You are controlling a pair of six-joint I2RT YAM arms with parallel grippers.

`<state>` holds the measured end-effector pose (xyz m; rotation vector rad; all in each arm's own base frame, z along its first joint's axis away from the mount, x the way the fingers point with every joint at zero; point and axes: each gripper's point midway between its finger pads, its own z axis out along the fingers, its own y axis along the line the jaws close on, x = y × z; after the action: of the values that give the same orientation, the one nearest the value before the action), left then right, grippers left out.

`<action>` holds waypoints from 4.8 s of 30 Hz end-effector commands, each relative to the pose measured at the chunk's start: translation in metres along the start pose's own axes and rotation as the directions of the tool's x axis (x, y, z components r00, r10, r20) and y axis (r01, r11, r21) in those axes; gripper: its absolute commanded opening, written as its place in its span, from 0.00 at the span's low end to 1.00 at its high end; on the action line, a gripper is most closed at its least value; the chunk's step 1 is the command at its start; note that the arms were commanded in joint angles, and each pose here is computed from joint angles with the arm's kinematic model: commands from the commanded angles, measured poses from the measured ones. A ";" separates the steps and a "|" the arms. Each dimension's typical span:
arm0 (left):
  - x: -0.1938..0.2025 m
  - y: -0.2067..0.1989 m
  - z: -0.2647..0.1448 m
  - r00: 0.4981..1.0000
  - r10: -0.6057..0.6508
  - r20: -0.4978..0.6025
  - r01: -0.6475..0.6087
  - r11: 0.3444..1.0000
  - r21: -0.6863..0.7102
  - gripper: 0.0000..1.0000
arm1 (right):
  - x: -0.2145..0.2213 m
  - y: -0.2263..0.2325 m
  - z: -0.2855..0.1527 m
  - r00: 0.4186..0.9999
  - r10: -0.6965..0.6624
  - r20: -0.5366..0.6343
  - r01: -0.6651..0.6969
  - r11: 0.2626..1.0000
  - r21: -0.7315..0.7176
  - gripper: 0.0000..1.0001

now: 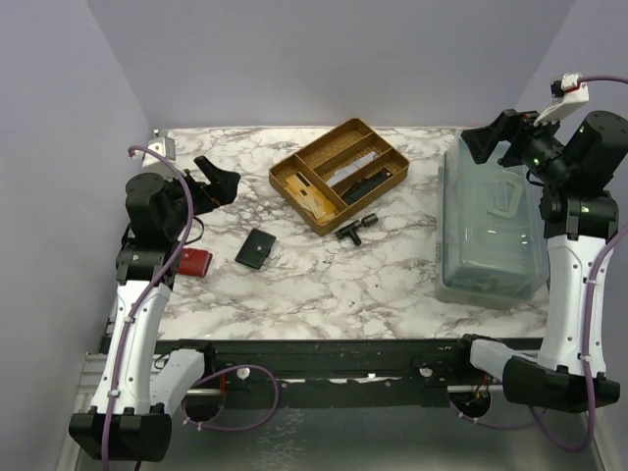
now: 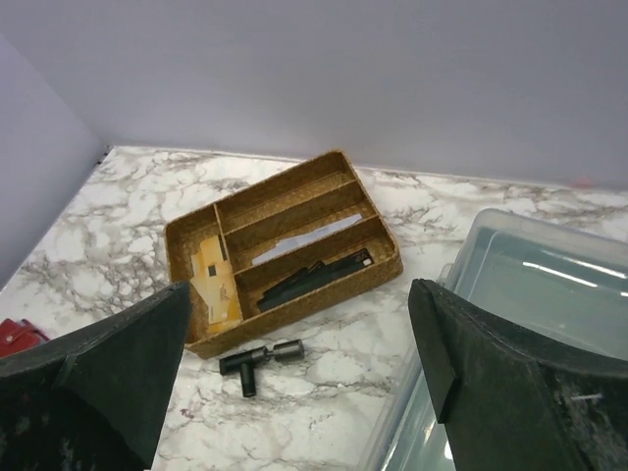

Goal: Take the credit cards out of the card holder
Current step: Open the card holder at the center of the board.

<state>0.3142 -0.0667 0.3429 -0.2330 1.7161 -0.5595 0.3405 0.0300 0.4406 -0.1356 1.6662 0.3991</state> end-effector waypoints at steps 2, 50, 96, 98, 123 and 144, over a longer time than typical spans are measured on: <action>0.044 0.000 -0.002 0.985 -0.002 -0.174 0.008 0.999 0.033 0.99 | 0.021 -0.004 0.008 0.995 0.076 -0.068 -0.076 0.997 0.001 1.00; 0.222 0.117 0.056 0.678 -0.148 -0.720 -0.055 0.966 -0.251 0.68 | 0.175 0.104 -0.058 0.988 -0.127 -0.088 0.000 0.570 -0.822 1.00; 0.290 0.093 0.022 0.497 -0.264 -0.827 0.118 0.964 -0.237 0.00 | 0.280 0.202 -0.002 0.817 -0.477 -0.324 -0.128 0.397 -0.909 0.97; 0.282 0.082 0.021 0.523 -0.263 -0.811 0.157 0.965 -0.212 0.00 | 0.283 0.200 -0.003 0.812 -0.490 -0.317 -0.117 0.395 -0.911 0.97; 0.271 -0.052 -0.002 0.641 -0.240 -0.729 0.377 0.926 0.027 0.00 | 0.307 0.196 -0.040 0.856 -0.499 -0.131 0.029 0.300 -0.953 0.95; 0.312 -0.104 -0.020 0.616 -0.403 -0.677 0.474 0.876 -0.089 0.00 | 0.345 0.213 -0.017 0.801 -0.593 0.076 0.235 0.195 -0.952 0.72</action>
<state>0.1989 -0.2797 0.1153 -0.2822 2.4426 -1.1662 0.2005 0.2584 0.1456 -1.5789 1.4352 1.0225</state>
